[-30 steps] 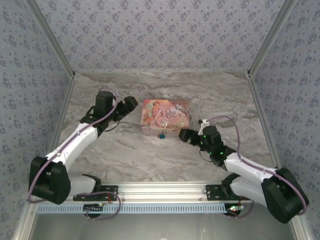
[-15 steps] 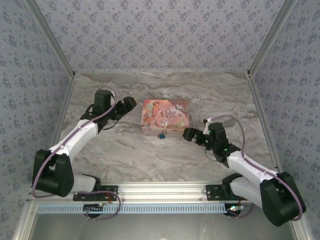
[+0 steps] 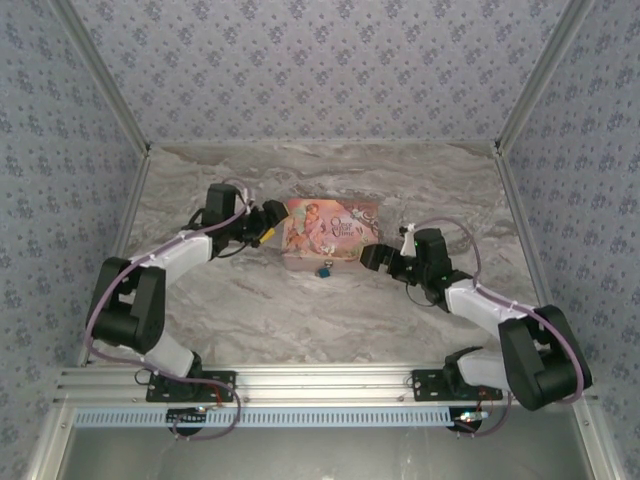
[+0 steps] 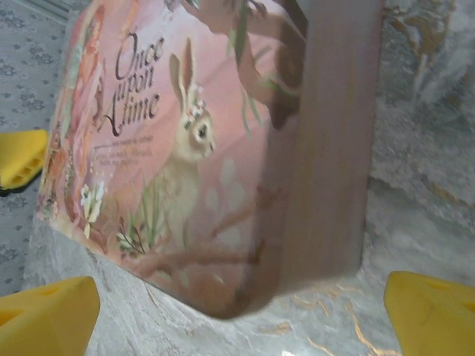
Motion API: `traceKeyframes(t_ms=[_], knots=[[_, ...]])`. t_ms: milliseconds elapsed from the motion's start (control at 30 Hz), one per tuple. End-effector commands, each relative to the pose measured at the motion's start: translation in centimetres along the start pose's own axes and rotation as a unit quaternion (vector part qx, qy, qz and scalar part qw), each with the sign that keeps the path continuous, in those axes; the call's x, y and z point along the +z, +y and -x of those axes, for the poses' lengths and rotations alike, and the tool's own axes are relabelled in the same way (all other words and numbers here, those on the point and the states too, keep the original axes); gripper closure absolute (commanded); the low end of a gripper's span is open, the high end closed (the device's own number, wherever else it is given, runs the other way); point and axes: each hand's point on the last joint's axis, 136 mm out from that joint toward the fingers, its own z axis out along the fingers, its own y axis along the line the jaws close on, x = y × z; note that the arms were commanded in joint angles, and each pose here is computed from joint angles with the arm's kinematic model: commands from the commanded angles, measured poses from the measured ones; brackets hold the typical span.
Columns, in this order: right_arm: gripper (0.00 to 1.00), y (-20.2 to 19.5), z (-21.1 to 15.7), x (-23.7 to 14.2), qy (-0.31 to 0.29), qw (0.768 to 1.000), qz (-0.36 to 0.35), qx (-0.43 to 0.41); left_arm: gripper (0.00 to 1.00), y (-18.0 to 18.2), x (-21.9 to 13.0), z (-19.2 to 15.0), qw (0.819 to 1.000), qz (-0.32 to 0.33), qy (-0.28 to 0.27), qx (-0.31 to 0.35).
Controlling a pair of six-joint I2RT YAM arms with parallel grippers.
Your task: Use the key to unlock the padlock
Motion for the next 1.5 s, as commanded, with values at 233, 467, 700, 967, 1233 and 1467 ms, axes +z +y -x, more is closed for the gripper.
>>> traceKeyframes(t_ms=[233, 467, 700, 967, 1233, 1467], knots=[[0.04, 1.5, 2.8, 2.4, 0.018, 0.999, 0.03, -0.007, 0.2, 0.6, 2.9, -2.3, 0.998, -0.018, 0.051, -0.018], [0.1, 2.2, 3.1, 3.7, 0.046, 0.997, 0.035, -0.046, 0.21, 0.8, 3.3, -4.6, 0.998, -0.008, 0.053, -0.02], [0.1, 3.7, 3.6, 5.4, 0.064, 0.995, 0.055, -0.061, 0.21, 1.1, 2.2, -6.2, 0.999, 0.012, 0.039, -0.014], [0.1, 5.7, 4.0, 8.5, 0.081, 0.991, 0.083, -0.072, 0.21, 1.6, 0.1, -8.1, 0.999, 0.031, 0.032, -0.007], [0.09, 5.9, 4.9, 10.0, 0.073, 0.992, 0.082, -0.069, 0.21, 2.9, -1.2, -9.0, 0.998, 0.06, 0.016, 0.0], [0.05, 4.6, 6.1, 9.3, 0.058, 0.995, 0.059, -0.058, 0.2, 2.6, -2.3, -8.0, 0.996, 0.083, -0.005, 0.015]])
